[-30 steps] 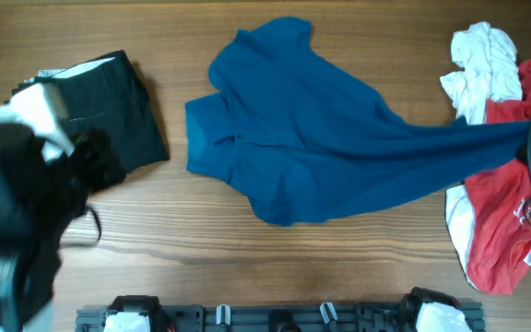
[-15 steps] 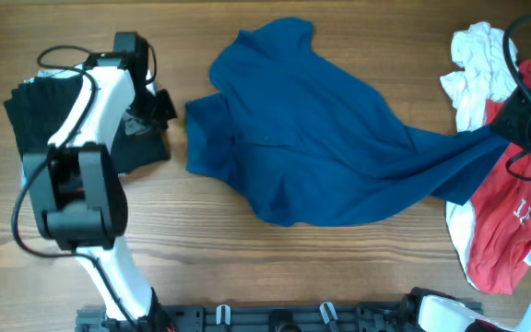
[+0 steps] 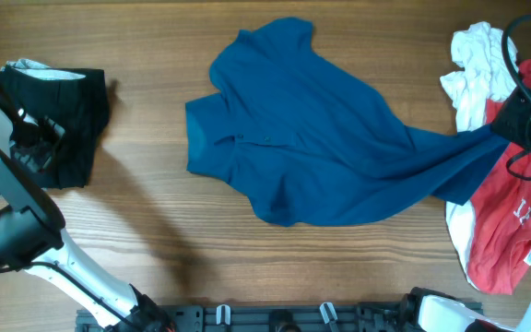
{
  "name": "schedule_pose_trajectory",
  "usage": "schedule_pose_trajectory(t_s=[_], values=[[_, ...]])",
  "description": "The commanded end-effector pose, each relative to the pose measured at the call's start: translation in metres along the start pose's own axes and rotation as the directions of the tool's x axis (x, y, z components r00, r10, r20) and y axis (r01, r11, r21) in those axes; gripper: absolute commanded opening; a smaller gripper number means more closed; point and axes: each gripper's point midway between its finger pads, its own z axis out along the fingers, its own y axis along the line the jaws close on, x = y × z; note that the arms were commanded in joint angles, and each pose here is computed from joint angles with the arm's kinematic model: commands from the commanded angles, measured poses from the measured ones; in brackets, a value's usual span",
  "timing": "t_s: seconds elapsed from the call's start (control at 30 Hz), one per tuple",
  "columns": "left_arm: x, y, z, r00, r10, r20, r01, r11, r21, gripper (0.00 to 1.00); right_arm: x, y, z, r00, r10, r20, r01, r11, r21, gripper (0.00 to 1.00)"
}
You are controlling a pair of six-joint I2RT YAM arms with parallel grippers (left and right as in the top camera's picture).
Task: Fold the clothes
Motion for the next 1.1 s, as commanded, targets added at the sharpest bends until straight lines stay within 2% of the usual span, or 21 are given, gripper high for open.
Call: schedule_pose_trajectory(t_s=[0.0,0.07,0.1,0.13,0.17,0.2,0.43,0.57,0.67,0.73,0.77,0.8,0.83,0.87,0.9,0.97,1.03,1.07], values=[[0.032,-0.055,-0.008,0.988,0.131,-0.078,-0.115,0.975,0.19,0.04,-0.002,0.001,-0.001,1.0,-0.008,0.008,0.008,1.0,-0.012,0.04],[0.065,-0.085,-0.02,0.971,0.194,-0.141,-0.154,0.955,0.255,0.05,-0.002,0.001,-0.001,1.0,-0.008,0.008,0.008,1.0,-0.012,0.04],[0.09,-0.101,-0.026,0.951,0.242,-0.192,-0.182,0.941,0.285,0.08,-0.002,0.001,-0.001,1.0,-0.008,0.008,0.008,1.0,-0.012,0.04],[0.124,-0.111,-0.028,0.917,0.29,-0.274,-0.217,0.938,0.27,0.17,-0.002,0.001,-0.001,1.0,-0.008,0.008,0.008,1.0,-0.012,0.04],[0.165,-0.121,-0.025,0.855,0.368,-0.364,-0.292,0.924,0.248,0.37,-0.002,0.001,-0.001,1.0,-0.008,0.008,0.008,1.0,-0.012,0.04],[0.182,-0.125,-0.021,0.831,0.396,-0.391,-0.327,0.916,0.233,0.41,-0.002,0.001,-0.001,1.0,-0.008,0.008,0.008,1.0,-0.012,0.04],[0.312,-0.129,0.008,0.624,0.493,-0.606,-0.453,0.86,0.233,0.5,-0.001,0.001,-0.001,1.0,-0.017,0.001,0.017,1.0,-0.01,0.04],[0.356,-0.151,0.026,0.553,0.598,-0.58,-0.484,0.797,0.36,0.5,-0.001,0.001,-0.001,1.0,-0.017,0.001,0.017,1.0,-0.01,0.04],[0.365,-0.168,0.036,0.566,0.631,-0.531,-0.511,0.774,0.374,0.5,0.0,0.001,-0.001,1.0,-0.017,-0.002,0.017,1.0,-0.009,0.04],[0.36,-0.176,0.047,0.607,0.631,-0.482,-0.537,0.774,0.336,0.49,0.0,0.001,-0.001,1.0,-0.017,-0.002,0.017,1.0,-0.009,0.04],[0.358,-0.177,0.05,0.612,0.639,-0.466,-0.551,0.767,0.329,0.45,0.0,0.001,-0.001,1.0,-0.017,-0.002,0.017,1.0,-0.009,0.04],[0.359,-0.177,0.05,0.611,0.641,-0.465,-0.552,0.766,0.33,0.4,0.0,0.001,-0.001,1.0,-0.017,-0.002,0.017,1.0,-0.009,0.04],[0.359,-0.177,0.05,0.611,0.641,-0.465,-0.551,0.766,0.33,0.19,0.0,0.001,-0.001,1.0,-0.017,-0.001,0.017,1.0,-0.009,0.04],[0.358,-0.178,0.049,0.612,0.641,-0.463,-0.551,0.766,0.332,0.04,0.0,0.001,-0.001,1.0,-0.017,-0.001,0.017,1.0,-0.009,0.04],[0.35,-0.178,0.043,0.628,0.642,-0.439,-0.558,0.765,0.32,0.04,0.0,0.001,-0.001,1.0,-0.017,-0.001,0.017,1.0,-0.009,0.04],[0.317,-0.179,0.024,0.689,0.645,-0.332,-0.589,0.764,0.262,0.04,-0.001,0.001,-0.001,1.0,-0.017,0.001,0.017,1.0,-0.011,0.04],[0.263,-0.187,-0.024,0.775,0.615,-0.146,-0.578,0.783,0.231,0.04,-0.002,0.009,0.0,0.999,-0.041,0.003,0.041,0.998,-0.051,0.04],[0.234,-0.186,-0.052,0.83,0.556,-0.048,-0.534,0.817,0.218,0.04,-0.003,0.015,0.003,0.998,-0.065,0.0,0.065,0.994,-0.082,0.04]])
